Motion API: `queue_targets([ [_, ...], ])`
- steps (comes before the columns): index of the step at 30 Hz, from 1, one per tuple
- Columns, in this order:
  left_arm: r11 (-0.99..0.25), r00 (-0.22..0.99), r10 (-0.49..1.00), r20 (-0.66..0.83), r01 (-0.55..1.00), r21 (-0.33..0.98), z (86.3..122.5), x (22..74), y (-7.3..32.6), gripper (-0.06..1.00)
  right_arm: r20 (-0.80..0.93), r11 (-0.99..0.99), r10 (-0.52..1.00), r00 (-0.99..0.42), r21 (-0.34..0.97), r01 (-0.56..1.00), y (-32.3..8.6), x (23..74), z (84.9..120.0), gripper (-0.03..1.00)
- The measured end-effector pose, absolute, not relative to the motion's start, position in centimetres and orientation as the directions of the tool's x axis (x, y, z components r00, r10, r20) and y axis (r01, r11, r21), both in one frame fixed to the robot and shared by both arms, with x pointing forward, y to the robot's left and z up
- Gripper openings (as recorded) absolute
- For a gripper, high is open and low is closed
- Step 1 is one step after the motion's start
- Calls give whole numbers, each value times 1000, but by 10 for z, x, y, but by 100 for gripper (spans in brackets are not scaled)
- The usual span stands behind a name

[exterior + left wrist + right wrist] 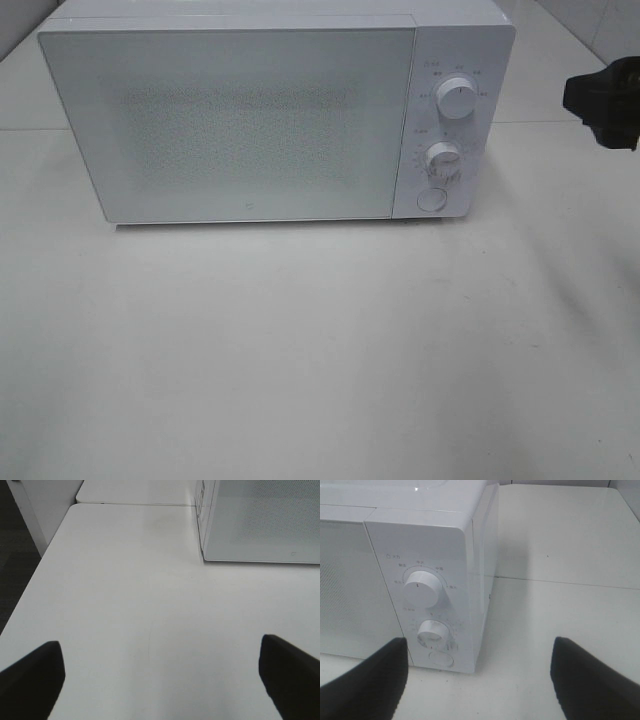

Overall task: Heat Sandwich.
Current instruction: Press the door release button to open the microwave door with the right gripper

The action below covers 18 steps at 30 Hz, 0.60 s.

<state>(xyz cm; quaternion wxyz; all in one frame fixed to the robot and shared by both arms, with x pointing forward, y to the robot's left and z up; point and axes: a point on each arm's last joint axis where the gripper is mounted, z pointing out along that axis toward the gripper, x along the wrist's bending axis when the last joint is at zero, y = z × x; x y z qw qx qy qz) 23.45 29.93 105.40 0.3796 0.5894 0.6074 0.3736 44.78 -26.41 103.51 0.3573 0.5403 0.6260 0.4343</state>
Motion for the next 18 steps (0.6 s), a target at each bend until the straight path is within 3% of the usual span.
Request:
queue_targets([
  [18,26,-17,1000,-21,432,901,1054,235,299,99,8,18,992,-125,978,210,-250,459,972,76],
])
